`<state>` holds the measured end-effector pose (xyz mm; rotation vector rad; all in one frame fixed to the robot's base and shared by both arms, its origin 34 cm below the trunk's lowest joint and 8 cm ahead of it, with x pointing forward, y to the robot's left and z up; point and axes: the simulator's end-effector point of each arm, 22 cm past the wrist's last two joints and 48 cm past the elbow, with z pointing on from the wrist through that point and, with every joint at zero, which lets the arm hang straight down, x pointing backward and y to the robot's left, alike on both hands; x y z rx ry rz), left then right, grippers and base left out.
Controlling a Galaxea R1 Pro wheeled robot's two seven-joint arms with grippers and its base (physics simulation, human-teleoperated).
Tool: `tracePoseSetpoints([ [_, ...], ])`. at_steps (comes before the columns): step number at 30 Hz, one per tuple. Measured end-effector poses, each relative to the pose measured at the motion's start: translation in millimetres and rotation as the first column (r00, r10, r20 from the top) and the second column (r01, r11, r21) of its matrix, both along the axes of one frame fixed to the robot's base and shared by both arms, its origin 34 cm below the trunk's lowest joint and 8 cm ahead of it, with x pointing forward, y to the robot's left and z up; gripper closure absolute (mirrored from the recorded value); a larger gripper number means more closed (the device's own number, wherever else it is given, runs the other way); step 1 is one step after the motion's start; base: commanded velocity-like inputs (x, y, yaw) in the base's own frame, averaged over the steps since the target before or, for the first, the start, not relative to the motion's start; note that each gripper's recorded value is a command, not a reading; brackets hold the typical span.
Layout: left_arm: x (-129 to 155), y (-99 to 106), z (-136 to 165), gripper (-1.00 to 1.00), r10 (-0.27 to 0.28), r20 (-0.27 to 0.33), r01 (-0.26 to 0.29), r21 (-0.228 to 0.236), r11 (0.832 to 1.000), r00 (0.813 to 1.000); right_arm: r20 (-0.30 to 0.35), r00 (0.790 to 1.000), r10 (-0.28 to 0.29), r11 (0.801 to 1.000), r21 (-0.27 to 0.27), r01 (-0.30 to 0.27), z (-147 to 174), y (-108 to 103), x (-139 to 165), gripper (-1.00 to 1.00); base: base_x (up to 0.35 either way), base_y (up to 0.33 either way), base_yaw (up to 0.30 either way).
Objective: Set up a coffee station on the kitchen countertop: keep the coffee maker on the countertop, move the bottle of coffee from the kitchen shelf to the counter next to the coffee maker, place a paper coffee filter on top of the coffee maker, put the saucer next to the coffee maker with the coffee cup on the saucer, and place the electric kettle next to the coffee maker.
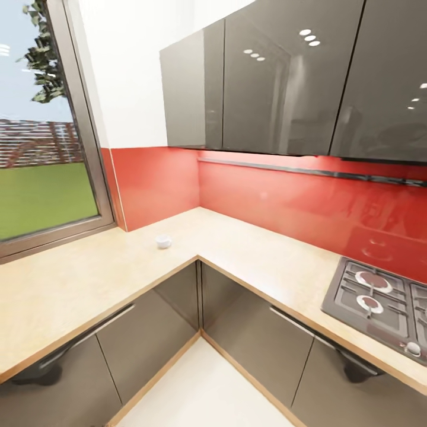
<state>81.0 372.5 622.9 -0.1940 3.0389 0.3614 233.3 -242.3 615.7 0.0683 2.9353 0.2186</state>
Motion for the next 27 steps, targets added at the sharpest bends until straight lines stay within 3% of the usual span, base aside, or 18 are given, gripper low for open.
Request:
tracePoseSetpoints([
  [4, 2, 1, 0, -1.0, 0.004, 0.008, -0.004, -0.023, 1.0, 1.0, 0.003, 1.0, 0.0, 1.0, 0.001, 0.0, 0, 1, 1, -1.0, 0.0, 0.0, 0.261],
  [7, 7, -19, -4, -1.0, -0.001, 0.027, 0.005, -0.14, 0.99, 1.0, 0.004, 1.0, 0.0, 1.0, 0.001, 0.0, 1, 1, 1, -1.0, 0.0, 0.0, 0.263],
  [8, 8, -19, -3, -1.0, -0.001, 0.028, 0.006, -0.149, 0.989, 1.0, 0.005, 1.0, 0.0, 1.0, 0.001, 0.0, 1, 1, 2, -1.0, 0.0, 0.0, 0.263],
  [14, 9, -4, -1, -1.0, 0.012, 0.034, -0.007, -0.138, 0.99, 0.999, 0.008, 1.0, 0.0, 1.0, 0.001, 0.0, 1, 1, 3, -1.0, 0.0, 0.0, 0.265],
  [27, 11, -11, -3, -1.0, -0.003, 0.038, 0.008, -0.146, 0.989, 0.999, 0.012, 1.0, 0.0, 1.0, 0.003, 0.0, 2, 1, 5, -1.0, 0.0, 0.0, 0.268],
])
